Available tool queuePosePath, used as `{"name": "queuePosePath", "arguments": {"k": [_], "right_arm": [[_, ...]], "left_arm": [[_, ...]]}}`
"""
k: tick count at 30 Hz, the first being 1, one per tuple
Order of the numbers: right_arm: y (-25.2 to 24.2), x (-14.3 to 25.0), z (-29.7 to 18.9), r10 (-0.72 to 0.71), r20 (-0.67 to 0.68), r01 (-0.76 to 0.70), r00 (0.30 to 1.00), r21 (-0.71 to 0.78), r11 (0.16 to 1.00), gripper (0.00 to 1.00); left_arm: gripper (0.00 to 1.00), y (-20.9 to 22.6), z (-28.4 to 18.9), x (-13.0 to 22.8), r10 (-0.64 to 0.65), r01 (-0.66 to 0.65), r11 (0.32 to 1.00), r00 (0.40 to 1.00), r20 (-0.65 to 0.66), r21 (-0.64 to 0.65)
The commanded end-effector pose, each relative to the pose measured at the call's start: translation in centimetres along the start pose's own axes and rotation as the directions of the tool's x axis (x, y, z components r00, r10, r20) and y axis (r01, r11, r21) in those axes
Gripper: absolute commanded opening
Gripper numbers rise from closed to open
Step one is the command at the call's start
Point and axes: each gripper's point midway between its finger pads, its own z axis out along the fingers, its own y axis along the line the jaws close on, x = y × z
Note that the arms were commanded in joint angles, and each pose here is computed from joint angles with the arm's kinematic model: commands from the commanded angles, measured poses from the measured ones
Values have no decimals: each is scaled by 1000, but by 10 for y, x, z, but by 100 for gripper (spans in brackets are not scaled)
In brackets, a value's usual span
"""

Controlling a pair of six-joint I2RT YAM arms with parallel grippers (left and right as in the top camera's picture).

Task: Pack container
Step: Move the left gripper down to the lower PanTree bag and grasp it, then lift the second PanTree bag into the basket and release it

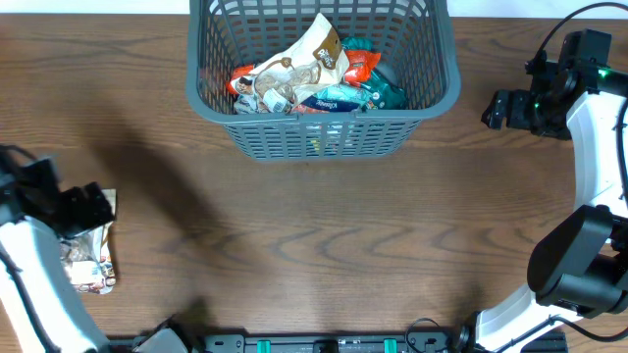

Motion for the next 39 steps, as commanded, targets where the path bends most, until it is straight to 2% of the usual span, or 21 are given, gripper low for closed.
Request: {"name": "queuePosePath", "arguments": {"k": [1, 6, 11, 26, 39], "right_arm": [[2, -1, 1, -17, 5, 17, 1000, -6, 1000, 99], [2, -3, 1, -18, 12, 18, 1000, -5, 1000, 99], [2, -3, 1, -18, 12, 18, 1000, -5, 1000, 99], [2, 3, 1, -20, -12, 20, 1000, -6, 1000, 99], [2, 2, 1, -20, -7, 20, 1000, -6, 1000, 99]], "left_arm": [[99, 7, 9, -3, 56, -56, 998, 998, -3, 35], [99, 21, 18, -1, 180, -181, 984, 983, -39, 0], [99, 27, 24, 1, 340, -342, 940, 938, -75, -11], [99, 33, 90, 1, 361, -357, 932, 915, -182, 56], [99, 43, 125, 27, 312, -304, 950, 922, -227, 70]]}}
